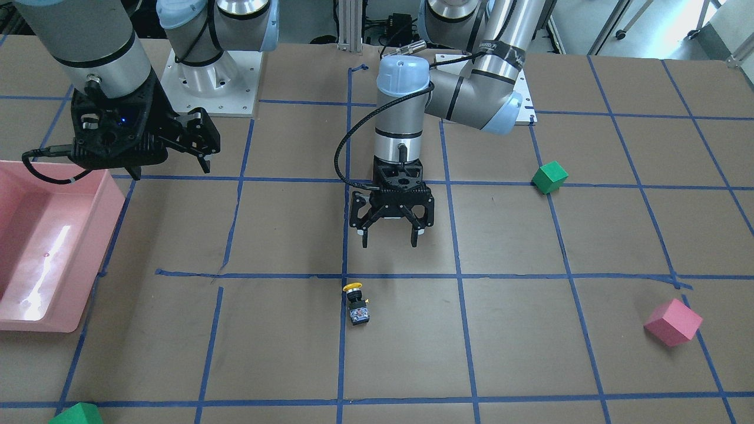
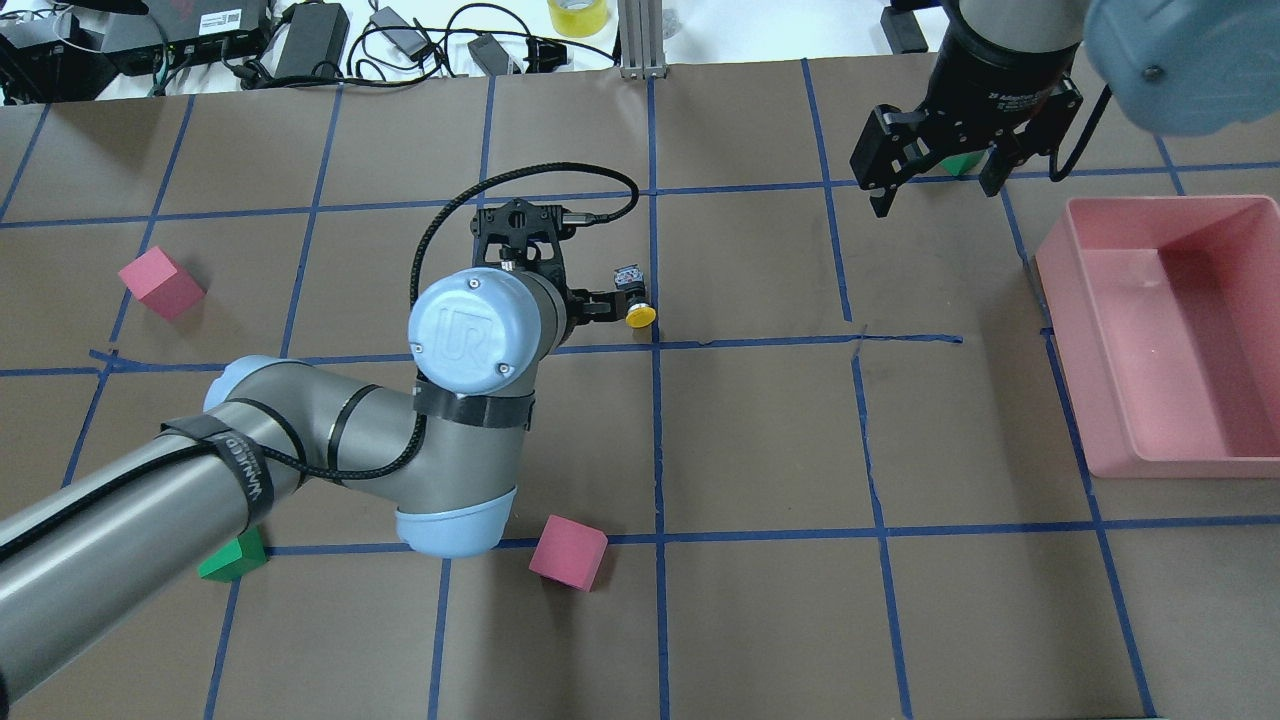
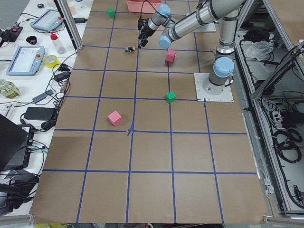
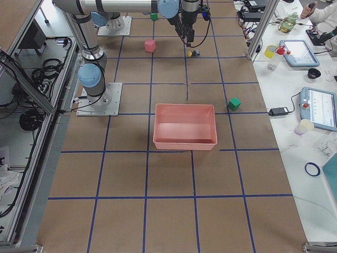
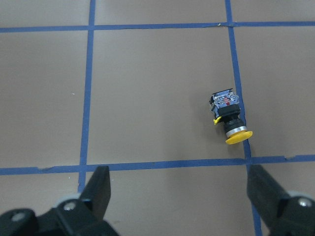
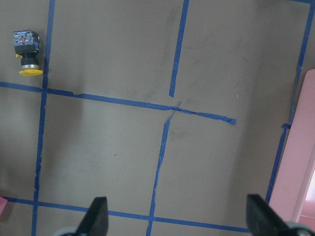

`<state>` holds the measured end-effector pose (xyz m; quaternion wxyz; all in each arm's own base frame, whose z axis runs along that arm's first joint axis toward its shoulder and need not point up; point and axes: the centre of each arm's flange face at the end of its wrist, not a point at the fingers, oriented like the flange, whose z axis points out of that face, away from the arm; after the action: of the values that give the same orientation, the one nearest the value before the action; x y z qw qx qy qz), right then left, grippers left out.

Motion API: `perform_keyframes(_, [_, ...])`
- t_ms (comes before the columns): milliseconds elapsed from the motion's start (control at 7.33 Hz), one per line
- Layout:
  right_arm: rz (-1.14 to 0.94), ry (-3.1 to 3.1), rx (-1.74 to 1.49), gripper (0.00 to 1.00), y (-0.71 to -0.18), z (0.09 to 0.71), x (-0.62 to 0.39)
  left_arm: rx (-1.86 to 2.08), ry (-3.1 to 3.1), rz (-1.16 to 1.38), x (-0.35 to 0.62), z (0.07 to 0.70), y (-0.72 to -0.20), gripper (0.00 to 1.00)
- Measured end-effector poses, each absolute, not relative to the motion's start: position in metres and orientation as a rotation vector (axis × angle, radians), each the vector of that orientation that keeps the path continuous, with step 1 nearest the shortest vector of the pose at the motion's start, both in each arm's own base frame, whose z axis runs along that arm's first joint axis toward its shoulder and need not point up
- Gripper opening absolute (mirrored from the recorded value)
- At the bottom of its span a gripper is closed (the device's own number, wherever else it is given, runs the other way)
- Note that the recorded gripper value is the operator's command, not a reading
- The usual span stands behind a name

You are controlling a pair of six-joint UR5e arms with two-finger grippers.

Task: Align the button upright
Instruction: 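Move the left gripper to the switch and grasp it while the right arm withdraws, then lift and rotate the switch with the left gripper, yellow cap downward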

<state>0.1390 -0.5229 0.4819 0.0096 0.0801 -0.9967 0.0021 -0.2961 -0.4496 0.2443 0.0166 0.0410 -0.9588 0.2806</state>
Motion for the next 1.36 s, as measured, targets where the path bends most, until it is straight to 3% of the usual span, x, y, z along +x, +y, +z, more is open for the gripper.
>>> perform_keyframes(273, [0.002, -3.115, 0.25, 1.0, -0.524, 0.48, 0.139, 0.198, -2.999, 0.882, -0.323, 0.218, -0.46, 0.82])
perform_keyframes(1091, [0.0, -3.111, 0.248, 1.0, -0.525, 0.479, 0.139, 0.26, -2.97, 1.013, -0.354, 0.15, -0.486, 0.78])
perform_keyframes(1364, [0.0, -3.113, 0.248, 1.0, -0.525, 0.478, 0.139, 0.256, -2.96, 1.047, -0.36, 0.142, -0.488, 0.59])
